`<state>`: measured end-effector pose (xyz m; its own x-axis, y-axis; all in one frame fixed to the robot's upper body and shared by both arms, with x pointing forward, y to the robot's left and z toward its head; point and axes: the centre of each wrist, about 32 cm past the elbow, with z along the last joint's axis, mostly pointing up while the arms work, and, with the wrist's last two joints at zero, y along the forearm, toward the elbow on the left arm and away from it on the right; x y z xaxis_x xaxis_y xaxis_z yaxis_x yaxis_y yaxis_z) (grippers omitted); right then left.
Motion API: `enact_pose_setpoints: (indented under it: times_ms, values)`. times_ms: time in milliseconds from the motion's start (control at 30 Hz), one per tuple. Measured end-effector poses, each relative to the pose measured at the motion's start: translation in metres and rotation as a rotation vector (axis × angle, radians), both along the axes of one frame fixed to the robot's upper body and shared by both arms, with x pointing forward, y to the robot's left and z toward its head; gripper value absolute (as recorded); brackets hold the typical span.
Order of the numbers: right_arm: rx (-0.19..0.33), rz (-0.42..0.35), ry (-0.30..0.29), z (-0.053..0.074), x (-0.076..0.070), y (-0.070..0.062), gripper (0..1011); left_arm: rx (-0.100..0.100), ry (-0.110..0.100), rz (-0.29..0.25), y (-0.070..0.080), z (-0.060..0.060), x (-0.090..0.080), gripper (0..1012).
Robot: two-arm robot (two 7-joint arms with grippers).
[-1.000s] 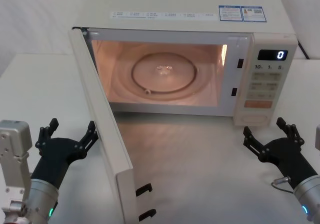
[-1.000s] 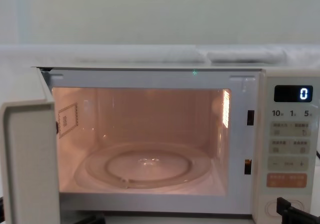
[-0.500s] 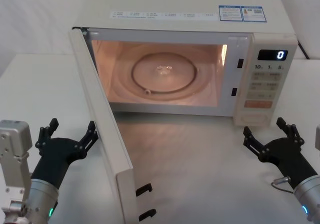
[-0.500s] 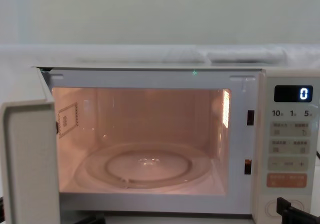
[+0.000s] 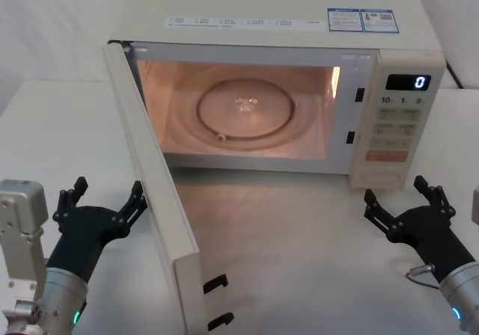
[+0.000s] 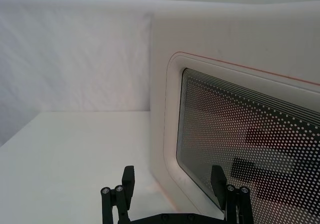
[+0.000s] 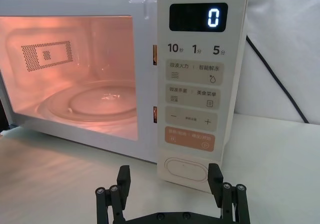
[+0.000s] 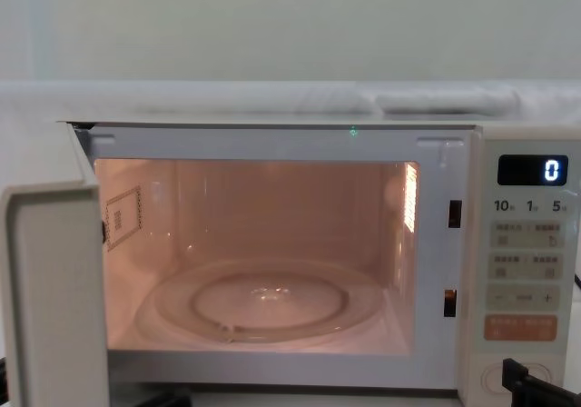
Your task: Press the button to open the microwave door with one hand; close the microwave door with the other hand.
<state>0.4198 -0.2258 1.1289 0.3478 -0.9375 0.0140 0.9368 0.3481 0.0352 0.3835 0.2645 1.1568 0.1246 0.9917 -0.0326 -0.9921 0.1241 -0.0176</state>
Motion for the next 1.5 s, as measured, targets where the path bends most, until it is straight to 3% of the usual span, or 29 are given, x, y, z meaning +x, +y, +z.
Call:
enact_pose_setpoints:
  times_ms: [467, 633, 900, 1500]
  values:
    - [0.0, 0.0, 0.0, 0.0, 0.0, 0.0, 1002, 0.0, 0.0, 0.0, 0.0, 0.0, 0.0, 1000]
    - [0.0, 0.0, 0.0, 0.0, 0.0, 0.0, 1003, 0.0, 0.0, 0.0, 0.0, 0.0, 0.0, 916]
    - [0.0, 0.0, 0.0, 0.0, 0.0, 0.0, 1002, 0.0, 0.0, 0.0, 0.0, 0.0, 0.0, 708]
    - [0.0, 0.0, 0.0, 0.0, 0.0, 0.0, 1002, 0.0, 0.0, 0.0, 0.0, 0.0, 0.0, 81]
